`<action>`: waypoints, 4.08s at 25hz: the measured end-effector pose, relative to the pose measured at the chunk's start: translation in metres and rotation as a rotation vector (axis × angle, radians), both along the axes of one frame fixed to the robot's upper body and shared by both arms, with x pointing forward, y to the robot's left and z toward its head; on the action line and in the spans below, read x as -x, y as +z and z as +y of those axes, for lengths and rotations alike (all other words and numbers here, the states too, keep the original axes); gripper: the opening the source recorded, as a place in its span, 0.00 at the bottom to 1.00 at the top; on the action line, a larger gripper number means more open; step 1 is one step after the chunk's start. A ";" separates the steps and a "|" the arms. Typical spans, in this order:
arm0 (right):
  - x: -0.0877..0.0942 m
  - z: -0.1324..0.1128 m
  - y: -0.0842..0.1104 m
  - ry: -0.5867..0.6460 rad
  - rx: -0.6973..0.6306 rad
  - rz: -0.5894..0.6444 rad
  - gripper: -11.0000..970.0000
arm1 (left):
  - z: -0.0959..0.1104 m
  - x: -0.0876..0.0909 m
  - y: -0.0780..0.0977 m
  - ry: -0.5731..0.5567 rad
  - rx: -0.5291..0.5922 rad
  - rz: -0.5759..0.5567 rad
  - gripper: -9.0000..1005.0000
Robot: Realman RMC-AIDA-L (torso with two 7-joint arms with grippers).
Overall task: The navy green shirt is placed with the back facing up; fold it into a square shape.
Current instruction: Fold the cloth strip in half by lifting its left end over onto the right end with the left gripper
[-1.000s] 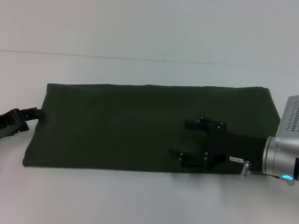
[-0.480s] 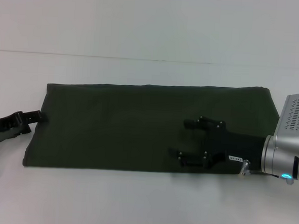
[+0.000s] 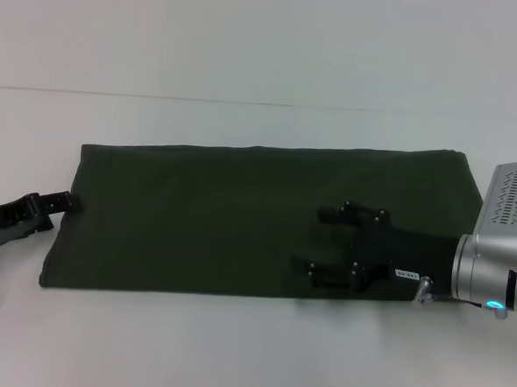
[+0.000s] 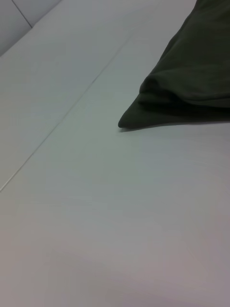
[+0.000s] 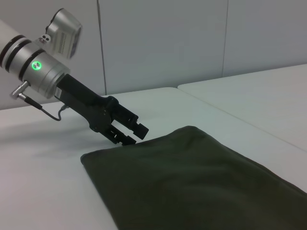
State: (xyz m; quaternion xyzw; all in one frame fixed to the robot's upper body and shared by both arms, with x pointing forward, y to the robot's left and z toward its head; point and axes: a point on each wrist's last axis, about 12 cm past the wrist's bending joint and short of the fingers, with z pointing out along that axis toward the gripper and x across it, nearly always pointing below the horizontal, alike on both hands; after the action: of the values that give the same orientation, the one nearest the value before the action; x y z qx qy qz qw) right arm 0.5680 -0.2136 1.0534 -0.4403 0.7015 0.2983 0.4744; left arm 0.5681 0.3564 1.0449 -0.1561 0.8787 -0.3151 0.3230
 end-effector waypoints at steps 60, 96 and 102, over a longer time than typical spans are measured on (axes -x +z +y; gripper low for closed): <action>0.000 -0.001 0.003 -0.011 -0.031 -0.005 0.96 | -0.015 -0.012 0.003 -0.064 -0.037 -0.021 0.13; 0.000 -0.004 -0.003 -0.053 -0.028 0.007 0.96 | -0.013 -0.032 0.090 -0.161 0.240 -0.097 0.13; 0.001 -0.005 -0.006 -0.081 -0.033 0.002 0.96 | -0.080 -0.039 0.081 -0.230 0.409 -0.119 0.13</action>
State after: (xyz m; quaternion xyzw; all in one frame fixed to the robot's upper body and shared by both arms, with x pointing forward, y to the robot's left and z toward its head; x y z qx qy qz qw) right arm 0.5670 -0.2188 1.0470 -0.4032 0.7141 0.2910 0.4927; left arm 0.6074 0.2769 1.1256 -0.0982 0.7880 -0.5300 0.2976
